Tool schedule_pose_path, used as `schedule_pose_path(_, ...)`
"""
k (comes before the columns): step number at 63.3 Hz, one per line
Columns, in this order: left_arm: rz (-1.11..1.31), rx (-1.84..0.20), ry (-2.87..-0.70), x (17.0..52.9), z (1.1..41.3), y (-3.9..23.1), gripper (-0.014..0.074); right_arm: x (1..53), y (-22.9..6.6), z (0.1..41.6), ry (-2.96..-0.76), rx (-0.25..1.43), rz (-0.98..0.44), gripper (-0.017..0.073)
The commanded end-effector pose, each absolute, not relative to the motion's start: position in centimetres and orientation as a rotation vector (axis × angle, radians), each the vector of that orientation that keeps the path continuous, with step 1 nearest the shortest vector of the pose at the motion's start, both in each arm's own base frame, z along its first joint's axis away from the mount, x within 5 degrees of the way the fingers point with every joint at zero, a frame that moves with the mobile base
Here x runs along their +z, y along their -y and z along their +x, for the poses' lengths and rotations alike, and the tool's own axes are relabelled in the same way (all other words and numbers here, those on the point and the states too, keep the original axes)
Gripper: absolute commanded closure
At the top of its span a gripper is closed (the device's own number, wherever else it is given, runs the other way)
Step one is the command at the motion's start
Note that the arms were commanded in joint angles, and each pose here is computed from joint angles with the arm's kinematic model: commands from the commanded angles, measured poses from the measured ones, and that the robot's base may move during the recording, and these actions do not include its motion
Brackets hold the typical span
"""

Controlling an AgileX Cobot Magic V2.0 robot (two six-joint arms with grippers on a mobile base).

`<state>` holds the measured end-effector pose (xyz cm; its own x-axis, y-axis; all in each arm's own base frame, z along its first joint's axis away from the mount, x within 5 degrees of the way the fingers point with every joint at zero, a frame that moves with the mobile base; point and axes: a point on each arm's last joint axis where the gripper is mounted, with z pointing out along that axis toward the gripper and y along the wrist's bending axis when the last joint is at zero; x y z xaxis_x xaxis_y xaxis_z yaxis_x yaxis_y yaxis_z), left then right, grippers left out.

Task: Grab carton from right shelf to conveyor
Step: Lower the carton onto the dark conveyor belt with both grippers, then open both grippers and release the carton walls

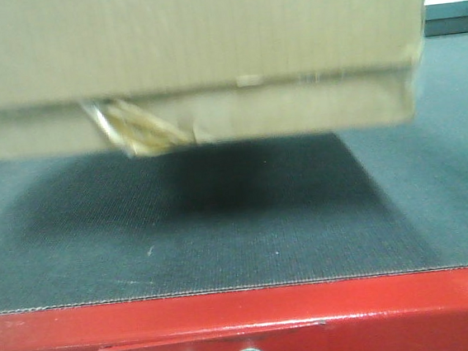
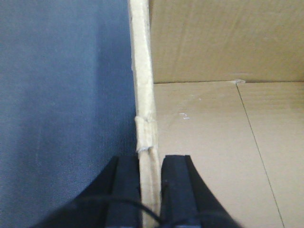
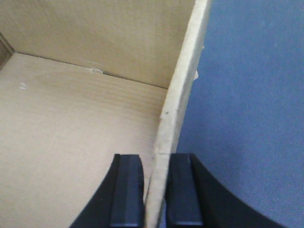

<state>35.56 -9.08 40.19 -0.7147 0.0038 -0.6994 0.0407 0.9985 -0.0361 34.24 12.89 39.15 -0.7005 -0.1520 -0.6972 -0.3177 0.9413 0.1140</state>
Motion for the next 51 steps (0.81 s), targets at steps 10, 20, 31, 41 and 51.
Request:
schedule_pose_path(10, 0.046, 0.006, -2.373, 38.8, 37.2, 8.7, 0.0528, 38.1, -12.7, 35.7, -2.34, 0.233, -0.341, 0.0475)
schedule_pose_path(20, 0.048, 0.004, -2.362, 39.1, 37.1, 8.7, 0.0195, 38.7, -12.6, 35.5, -2.307, 0.238, -0.336, 0.0054)
schedule_pose_path(31, 0.038, -0.009, -2.346, 40.3, 36.0, 8.4, -0.0022, 40.1, -12.3, 34.6, -2.267, 0.244, -0.331, 0.0004)
schedule_pose_path(41, 0.059, -0.008, -2.279, 43.2, 33.5, 7.7, 0.0022, 42.7, -11.1, 32.8, -2.197, 0.248, -0.306, 0.0095)
schedule_pose_path(51, 0.096, 0.043, -2.183, 46.4, 30.2, 6.4, 0.017, 45.5, -8.5, 30.0, -2.155, 0.225, -0.246, 0.0366)
